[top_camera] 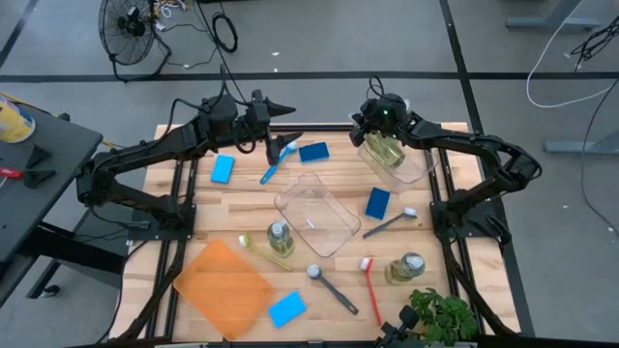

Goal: Pick & Place Kitchen Sink Supplies
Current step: Put the yellow dish soap into the top transparent bin

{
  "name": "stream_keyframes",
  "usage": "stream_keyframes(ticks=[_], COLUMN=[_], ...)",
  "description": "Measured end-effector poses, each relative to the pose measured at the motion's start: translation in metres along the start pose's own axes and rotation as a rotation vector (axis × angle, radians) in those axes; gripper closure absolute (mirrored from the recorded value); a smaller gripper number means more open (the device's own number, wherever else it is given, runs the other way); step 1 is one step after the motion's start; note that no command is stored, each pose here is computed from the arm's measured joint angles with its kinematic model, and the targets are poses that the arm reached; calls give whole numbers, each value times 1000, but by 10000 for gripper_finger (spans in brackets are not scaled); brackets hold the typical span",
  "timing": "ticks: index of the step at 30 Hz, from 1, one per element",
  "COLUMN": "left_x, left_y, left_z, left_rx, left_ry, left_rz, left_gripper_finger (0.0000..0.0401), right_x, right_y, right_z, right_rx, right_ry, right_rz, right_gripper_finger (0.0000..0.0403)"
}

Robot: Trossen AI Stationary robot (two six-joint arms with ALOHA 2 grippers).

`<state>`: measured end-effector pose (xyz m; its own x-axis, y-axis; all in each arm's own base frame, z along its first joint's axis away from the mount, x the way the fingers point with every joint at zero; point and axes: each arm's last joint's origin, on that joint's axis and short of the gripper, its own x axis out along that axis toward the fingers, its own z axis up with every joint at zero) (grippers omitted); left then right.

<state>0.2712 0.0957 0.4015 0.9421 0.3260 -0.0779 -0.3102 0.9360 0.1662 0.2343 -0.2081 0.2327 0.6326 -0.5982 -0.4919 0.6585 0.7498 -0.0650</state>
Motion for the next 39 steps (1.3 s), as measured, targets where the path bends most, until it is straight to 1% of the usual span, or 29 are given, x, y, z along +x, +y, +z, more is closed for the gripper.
stream_keyframes(ticks=[10,14,16,19,24,28,31,35,39], left_x=[0,0,0,0,0,0,0,0,0], left_y=[0,0,0,0,0,0,0,0,0], left_z=[0,0,0,0,0,0,0,0,0], left_rx=[0,0,0,0,0,0,0,0,0], left_ry=[2,2,3,3,3,2,3,3,3], left_rz=[14,14,14,14,13,14,14,14,14], left_gripper_finger=[81,81,81,81,81,81,81,81,81], right_x=[-5,-6,-6,-6,-6,-6,-6,0,7], right_y=[0,0,0,0,1,-1,-3,-4,-4], right_z=[3,3,4,4,4,5,6,3,0], right_rx=[-13,-28,-25,-23,-21,-8,-5,15,19], right_ry=[-19,-22,-22,-24,-27,-33,-43,-37,-30], right_rz=[-6,0,3,6,37,-8,-21,-16,-7], right_gripper_finger=[402,384,368,333,256,195,159,130,122])
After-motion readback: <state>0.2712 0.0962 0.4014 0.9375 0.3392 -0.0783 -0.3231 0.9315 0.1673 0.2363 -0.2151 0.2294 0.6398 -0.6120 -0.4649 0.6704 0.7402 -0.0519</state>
